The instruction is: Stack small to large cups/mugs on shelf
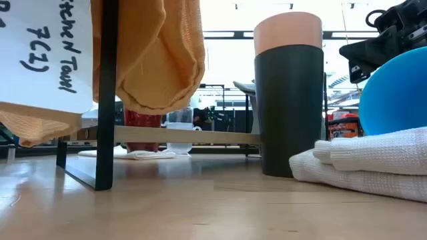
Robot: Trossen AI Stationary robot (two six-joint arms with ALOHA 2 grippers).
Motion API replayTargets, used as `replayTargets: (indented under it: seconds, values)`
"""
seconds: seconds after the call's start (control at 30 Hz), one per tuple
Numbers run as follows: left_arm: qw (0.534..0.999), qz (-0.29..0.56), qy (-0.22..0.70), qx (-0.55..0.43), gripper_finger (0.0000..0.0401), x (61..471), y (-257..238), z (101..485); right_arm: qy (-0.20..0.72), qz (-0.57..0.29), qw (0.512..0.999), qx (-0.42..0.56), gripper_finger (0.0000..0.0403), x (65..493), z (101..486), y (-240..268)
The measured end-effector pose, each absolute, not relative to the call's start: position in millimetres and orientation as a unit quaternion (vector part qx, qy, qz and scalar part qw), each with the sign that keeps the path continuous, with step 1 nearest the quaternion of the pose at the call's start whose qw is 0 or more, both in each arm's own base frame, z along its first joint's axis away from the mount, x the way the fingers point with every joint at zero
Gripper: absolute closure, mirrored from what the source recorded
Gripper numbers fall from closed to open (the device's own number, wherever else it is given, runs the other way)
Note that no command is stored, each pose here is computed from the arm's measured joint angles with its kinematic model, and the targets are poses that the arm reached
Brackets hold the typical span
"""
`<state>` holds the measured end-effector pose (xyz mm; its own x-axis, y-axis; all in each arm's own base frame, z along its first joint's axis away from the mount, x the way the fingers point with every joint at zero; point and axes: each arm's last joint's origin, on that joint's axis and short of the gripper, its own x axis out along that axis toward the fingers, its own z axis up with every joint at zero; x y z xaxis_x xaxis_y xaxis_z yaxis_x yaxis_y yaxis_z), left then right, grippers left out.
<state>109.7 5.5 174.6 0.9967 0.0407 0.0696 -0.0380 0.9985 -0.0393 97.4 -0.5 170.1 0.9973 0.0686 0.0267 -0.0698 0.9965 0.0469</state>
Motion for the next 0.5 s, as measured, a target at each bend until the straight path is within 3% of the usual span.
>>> replayTargets:
  seconds: [0.5]
  values:
    - [0.999, 0.02, -0.035, -0.019, 0.0373, 109.7, 5.4, 174.6, -0.013, 0.035, 0.999, 0.024, 0.038, 97.4, 170.2, -0.5]
